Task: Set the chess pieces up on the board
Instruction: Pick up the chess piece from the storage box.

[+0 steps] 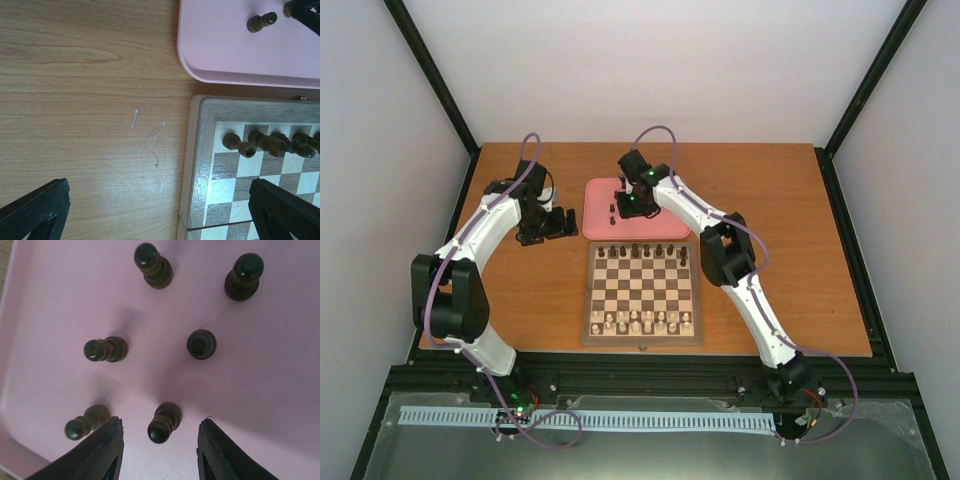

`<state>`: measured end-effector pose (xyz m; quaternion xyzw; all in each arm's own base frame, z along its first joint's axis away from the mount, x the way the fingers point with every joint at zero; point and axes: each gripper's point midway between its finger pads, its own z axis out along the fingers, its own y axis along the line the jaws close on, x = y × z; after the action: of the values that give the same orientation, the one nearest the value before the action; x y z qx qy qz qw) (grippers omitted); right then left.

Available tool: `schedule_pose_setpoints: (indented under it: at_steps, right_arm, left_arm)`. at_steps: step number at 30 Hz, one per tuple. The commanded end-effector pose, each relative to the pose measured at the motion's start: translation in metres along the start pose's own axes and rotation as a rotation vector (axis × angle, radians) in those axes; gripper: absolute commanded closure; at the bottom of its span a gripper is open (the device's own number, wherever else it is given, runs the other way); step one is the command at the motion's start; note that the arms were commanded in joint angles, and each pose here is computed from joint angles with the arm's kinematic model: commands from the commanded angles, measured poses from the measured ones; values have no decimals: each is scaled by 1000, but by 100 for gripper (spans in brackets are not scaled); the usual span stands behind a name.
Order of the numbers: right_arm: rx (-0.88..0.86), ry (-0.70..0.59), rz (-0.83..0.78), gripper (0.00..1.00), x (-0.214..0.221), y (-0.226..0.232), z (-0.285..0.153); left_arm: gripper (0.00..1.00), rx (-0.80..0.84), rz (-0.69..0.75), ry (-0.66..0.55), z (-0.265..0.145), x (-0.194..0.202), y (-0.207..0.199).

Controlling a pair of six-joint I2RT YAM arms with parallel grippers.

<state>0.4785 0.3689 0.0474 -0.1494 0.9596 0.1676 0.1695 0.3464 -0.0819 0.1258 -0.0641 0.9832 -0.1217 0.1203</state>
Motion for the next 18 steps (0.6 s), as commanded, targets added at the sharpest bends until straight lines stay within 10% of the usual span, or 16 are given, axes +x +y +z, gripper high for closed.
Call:
schedule_pose_setpoints:
  at_steps: [1,18]
  right_arm:
    - [14,-21,6,59,-7,-2,0]
    - [27,5,21,77,1,-9,20]
  left_arm:
    - [0,11,14,-12,-3,-6,-3]
    - [0,8,14,-2,0,-3,-1]
